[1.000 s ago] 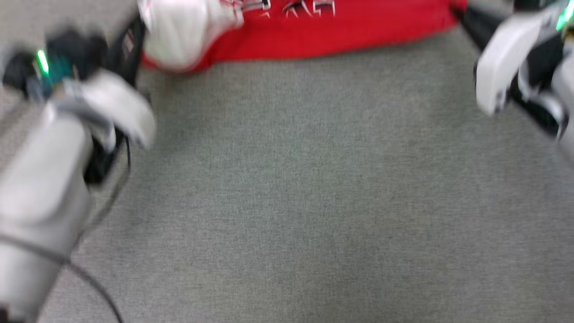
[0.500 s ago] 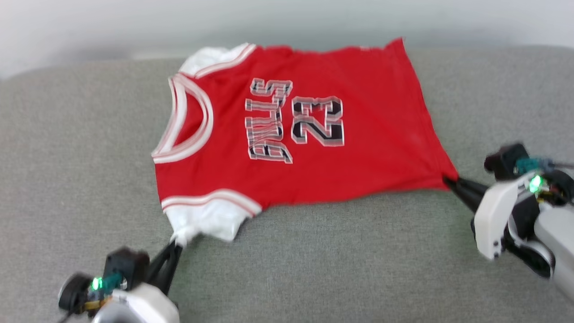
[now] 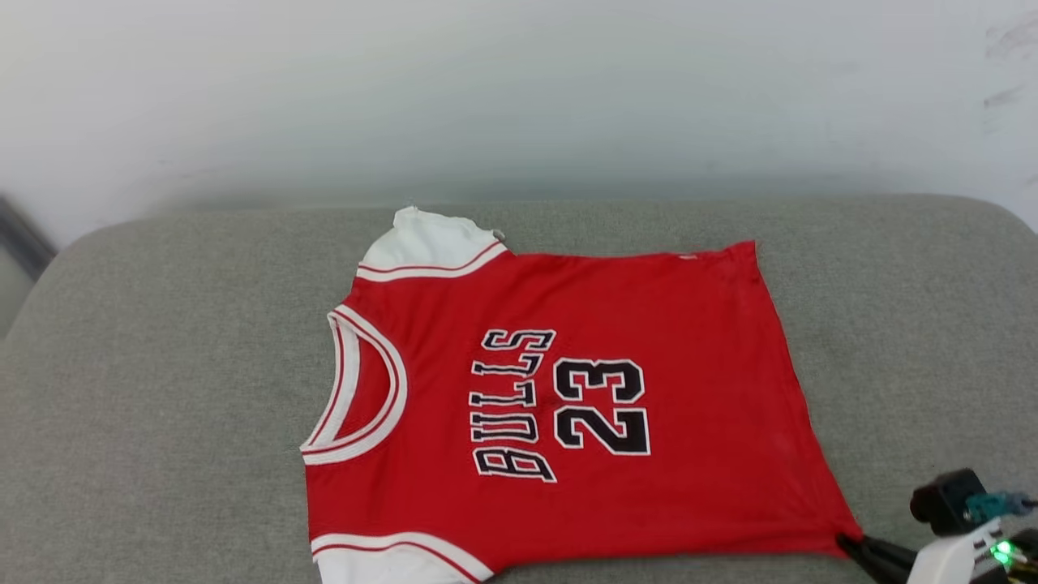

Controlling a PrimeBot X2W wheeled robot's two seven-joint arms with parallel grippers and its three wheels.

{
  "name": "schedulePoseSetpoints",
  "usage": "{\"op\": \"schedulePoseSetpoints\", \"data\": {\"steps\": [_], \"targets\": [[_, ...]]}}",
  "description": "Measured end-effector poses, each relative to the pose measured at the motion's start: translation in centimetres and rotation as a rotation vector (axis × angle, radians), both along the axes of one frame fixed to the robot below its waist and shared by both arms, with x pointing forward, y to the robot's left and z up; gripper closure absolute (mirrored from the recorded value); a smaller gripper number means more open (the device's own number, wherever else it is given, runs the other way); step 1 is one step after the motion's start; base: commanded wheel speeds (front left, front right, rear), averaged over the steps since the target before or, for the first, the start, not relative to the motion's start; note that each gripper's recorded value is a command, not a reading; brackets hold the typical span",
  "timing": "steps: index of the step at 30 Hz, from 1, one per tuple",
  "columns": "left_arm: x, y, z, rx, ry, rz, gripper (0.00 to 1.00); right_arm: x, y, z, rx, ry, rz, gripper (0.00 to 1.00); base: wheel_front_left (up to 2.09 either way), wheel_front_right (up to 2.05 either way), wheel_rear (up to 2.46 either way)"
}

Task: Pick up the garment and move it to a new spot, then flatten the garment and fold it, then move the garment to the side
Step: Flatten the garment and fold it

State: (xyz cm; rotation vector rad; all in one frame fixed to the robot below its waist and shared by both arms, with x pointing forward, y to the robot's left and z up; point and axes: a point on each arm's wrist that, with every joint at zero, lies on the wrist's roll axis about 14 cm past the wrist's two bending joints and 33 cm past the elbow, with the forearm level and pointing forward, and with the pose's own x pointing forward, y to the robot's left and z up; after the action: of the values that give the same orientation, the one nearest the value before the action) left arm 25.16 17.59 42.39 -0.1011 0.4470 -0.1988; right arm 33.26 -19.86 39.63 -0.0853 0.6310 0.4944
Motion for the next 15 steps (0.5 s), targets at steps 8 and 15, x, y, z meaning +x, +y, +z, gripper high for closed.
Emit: {"op": "schedulePoseSetpoints", "data": {"steps": [8, 15], "targets": [[-2.8, 0.3, -1.2, -0.001, 0.074, 0.027, 1.0, -3.9, -0.2, -1.5, 0.036, 0.077, -0.029, 1.0, 0.0, 0.0, 0.0], [1.0, 0.0, 1.2, 0.044, -0.033, -0.049, 1.0, -1.4, 0.5, 0.8, 0.042, 0.007, -0.023, 1.0, 0.0, 0.0, 0.0]]}}
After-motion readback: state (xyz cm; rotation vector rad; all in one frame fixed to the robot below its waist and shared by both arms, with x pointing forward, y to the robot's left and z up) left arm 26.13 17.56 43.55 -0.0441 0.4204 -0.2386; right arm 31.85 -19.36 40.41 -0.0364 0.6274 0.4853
